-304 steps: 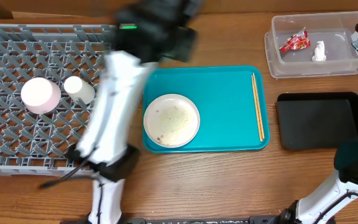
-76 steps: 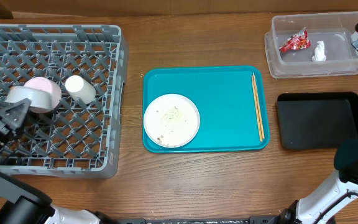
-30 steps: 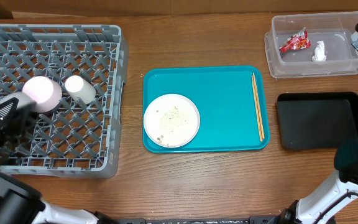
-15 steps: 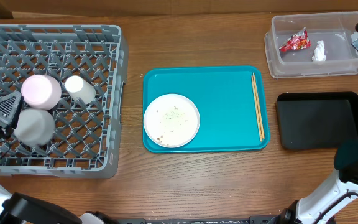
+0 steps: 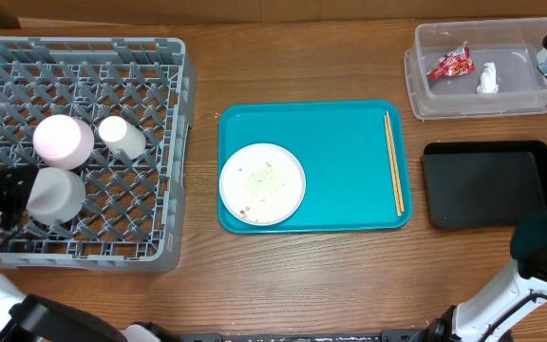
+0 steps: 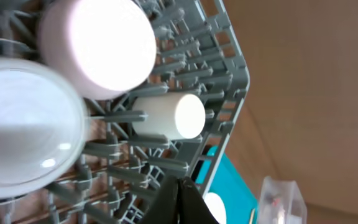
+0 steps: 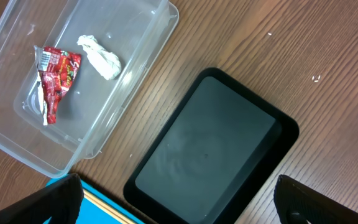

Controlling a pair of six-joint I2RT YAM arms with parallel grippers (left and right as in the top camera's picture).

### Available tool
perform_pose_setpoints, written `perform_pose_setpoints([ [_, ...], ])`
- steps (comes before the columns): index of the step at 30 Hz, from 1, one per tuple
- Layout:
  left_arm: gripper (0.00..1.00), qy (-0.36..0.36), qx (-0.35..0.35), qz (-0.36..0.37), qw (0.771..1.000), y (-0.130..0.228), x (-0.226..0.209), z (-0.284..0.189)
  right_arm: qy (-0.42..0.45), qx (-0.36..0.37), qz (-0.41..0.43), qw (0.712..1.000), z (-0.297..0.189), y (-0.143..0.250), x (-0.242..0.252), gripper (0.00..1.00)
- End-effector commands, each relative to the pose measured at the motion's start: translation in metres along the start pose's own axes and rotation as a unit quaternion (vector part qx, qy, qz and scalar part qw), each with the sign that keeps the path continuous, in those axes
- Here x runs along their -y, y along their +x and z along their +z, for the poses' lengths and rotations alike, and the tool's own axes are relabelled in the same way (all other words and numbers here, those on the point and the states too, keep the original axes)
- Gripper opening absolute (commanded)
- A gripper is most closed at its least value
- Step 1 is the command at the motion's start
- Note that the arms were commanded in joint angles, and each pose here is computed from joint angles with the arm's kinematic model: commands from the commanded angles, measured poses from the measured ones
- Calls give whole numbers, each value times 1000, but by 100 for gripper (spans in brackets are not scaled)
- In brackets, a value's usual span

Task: Sort waste into correct bins and load items into the dishwasher
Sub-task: 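Set the grey bowl down in the rack and release it, then move the left gripper from the rack over the teal tray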

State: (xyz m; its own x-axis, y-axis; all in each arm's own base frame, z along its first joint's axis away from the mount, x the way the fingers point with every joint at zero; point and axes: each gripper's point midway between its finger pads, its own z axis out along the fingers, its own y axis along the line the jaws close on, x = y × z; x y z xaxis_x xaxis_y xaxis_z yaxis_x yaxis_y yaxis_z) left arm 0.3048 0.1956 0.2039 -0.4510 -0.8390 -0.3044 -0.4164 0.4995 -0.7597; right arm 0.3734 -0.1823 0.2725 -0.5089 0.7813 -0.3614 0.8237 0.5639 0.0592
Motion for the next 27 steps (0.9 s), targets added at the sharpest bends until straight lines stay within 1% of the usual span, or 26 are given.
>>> perform_pose_setpoints([
  [1, 4, -25, -28, 43, 998, 14, 14, 21, -11, 24, 6, 1000, -17, -6, 0, 100],
  [4, 4, -82, -59, 86, 991, 34, 17, 43, -11, 24, 6, 1000, -17, -6, 0, 100],
  [6, 4, -100, -86, 118, 984, 53, 27, 57, -11, 24, 6, 1000, -17, -6, 0, 100],
  [8, 4, -90, -118, 143, 978, 76, 45, 69, -11, 24, 6, 1000, -17, -6, 0, 100],
  [11, 4, -49, -164, 199, 965, 115, 88, 84, -11, 24, 6, 1000, -17, -6, 0, 100],
  [14, 4, -26, -185, 279, 942, 153, 130, 95, -11, 24, 6, 1000, -17, -6, 0, 100],
  [18, 4, -42, -200, 384, 900, 209, 161, 107, -11, 24, 6, 1000, -17, -6, 0, 100],
  [19, 14, -43, -206, 406, 890, 224, 166, 110, -11, 24, 6, 1000, -17, -6, 0, 100],
  [20, 36, -38, -212, 425, 879, 239, 172, 112, -11, 24, 6, 1000, -17, -6, 0, 100],
  [21, 71, -27, -222, 445, 867, 258, 180, 114, -11, 24, 6, 1000, -17, -6, 0, 100],
  [22, 98, -12, -232, 460, 857, 276, 187, 116, -11, 24, 6, 1000, -17, -6, 0, 100],
  [24, 100, 18, -252, 477, 842, 314, 202, 119, -11, 24, 6, 1000, -17, -6, 0, 100],
  [27, 100, 54, -269, 473, 837, 364, 222, 126, -11, 24, 6, 1000, -17, -6, 0, 100],
])
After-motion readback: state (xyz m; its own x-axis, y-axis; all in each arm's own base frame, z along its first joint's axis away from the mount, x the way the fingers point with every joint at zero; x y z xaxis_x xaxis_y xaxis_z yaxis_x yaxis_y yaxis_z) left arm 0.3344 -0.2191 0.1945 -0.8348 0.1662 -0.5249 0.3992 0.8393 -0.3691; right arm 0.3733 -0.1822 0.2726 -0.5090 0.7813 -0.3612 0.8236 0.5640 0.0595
